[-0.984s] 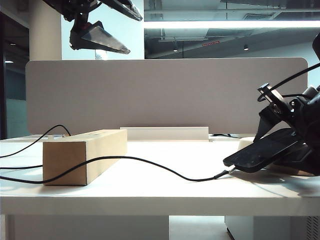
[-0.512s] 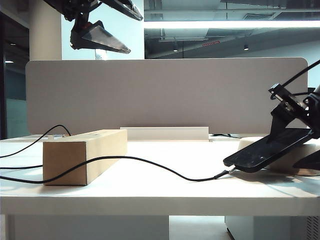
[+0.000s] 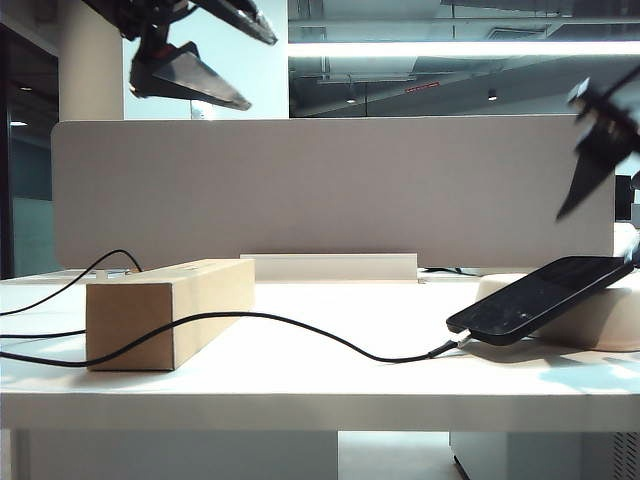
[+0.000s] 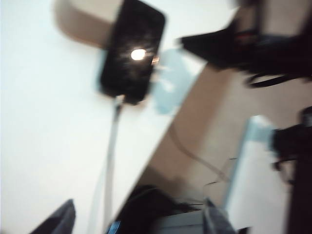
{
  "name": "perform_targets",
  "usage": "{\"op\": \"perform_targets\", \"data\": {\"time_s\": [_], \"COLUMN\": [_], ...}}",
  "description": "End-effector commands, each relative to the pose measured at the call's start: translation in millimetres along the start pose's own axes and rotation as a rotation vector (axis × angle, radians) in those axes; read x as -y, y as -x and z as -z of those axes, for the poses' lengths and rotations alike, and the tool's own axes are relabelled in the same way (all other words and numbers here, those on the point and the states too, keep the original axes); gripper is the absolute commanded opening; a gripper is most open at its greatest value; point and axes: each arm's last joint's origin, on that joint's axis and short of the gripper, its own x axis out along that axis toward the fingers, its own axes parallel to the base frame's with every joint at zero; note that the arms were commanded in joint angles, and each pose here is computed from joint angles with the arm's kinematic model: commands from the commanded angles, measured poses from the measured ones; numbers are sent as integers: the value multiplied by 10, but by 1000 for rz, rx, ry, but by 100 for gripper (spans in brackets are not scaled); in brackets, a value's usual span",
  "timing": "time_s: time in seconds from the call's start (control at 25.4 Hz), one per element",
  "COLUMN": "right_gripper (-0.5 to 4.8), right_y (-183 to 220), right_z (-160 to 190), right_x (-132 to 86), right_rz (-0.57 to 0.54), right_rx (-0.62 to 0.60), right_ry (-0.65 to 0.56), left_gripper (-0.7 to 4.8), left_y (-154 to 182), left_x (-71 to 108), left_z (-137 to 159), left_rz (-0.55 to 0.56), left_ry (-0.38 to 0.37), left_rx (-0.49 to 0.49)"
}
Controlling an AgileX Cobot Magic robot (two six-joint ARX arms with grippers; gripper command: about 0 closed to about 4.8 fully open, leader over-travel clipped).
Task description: Pick up the charging cable and the phone, plug the charging cable into the charging port on the phone, and finally place them back on the table.
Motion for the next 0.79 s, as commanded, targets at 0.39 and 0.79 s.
{"op": "perform_targets", "data": {"time_s": [0.39,0.79], "right_gripper": [40,35], "right_y": [609,781], "right_z": [-10,2], "right_x": [-16,-14], "right_rz": [-18,-73], "right_rx": [167,264], "right_ry": [423,499], "left_gripper": [12,-6], "left_y": [619,541], "left_x": [531,649], "left_z": [180,1140], "left_rz": [-354,-460], "left_ry": [-287,-280], "left_rx": [65,221]}}
